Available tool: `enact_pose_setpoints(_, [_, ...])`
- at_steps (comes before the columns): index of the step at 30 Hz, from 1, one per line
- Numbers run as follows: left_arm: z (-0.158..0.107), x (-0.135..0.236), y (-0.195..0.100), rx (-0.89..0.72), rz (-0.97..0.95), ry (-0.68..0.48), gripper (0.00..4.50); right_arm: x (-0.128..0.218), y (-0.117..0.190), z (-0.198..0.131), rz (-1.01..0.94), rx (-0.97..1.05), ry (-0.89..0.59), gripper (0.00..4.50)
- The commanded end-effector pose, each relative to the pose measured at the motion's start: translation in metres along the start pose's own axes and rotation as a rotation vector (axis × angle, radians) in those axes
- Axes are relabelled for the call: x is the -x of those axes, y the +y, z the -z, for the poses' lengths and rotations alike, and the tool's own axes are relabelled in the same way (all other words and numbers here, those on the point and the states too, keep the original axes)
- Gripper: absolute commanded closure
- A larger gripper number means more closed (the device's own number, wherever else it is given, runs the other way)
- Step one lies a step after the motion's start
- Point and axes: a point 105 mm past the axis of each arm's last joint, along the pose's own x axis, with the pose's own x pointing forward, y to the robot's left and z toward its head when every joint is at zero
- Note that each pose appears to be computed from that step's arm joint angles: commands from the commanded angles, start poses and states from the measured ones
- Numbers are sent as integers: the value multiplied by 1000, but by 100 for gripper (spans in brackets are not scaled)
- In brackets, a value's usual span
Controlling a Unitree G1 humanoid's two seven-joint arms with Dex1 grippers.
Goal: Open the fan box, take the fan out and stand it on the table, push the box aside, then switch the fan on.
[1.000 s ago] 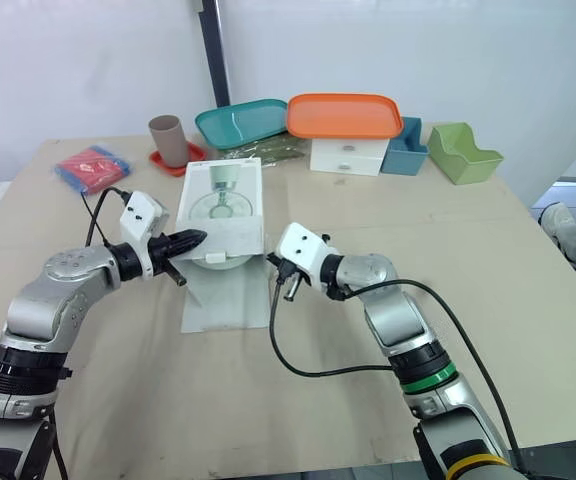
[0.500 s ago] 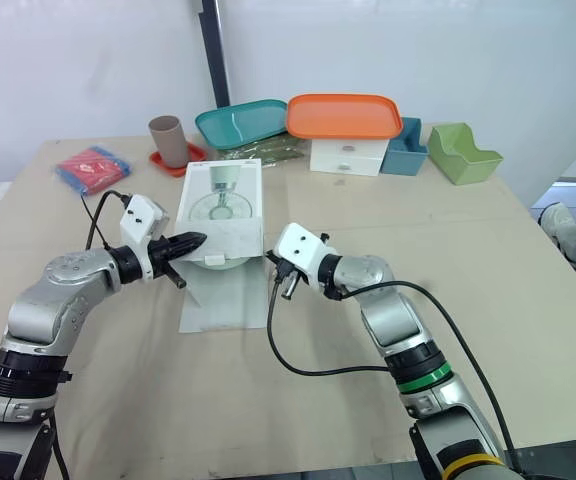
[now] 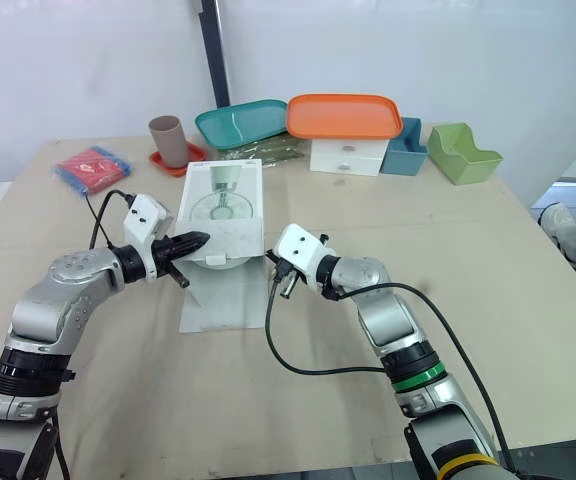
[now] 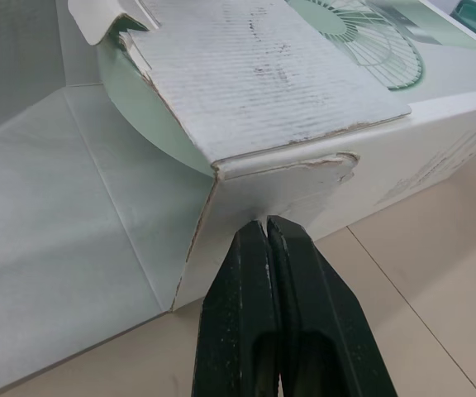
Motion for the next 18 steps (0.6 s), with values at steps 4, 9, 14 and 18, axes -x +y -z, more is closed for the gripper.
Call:
enact_pose_setpoints(4, [7, -1, -5, 3, 15, 30, 450, 11, -37, -17, 103, 80, -61, 446])
enact_pose_setpoints(9, [8, 1, -6, 2, 22, 33, 450, 18, -66, -47, 167, 81, -181, 446])
enact_pose_setpoints(14, [8, 4, -6, -1, 22, 30, 450, 8, -55, -91, 105, 68, -322, 446])
enact_pose_setpoints(18, [6, 8, -5, -2, 21, 25, 450, -8, -28, -90, 4, 59, -288, 446])
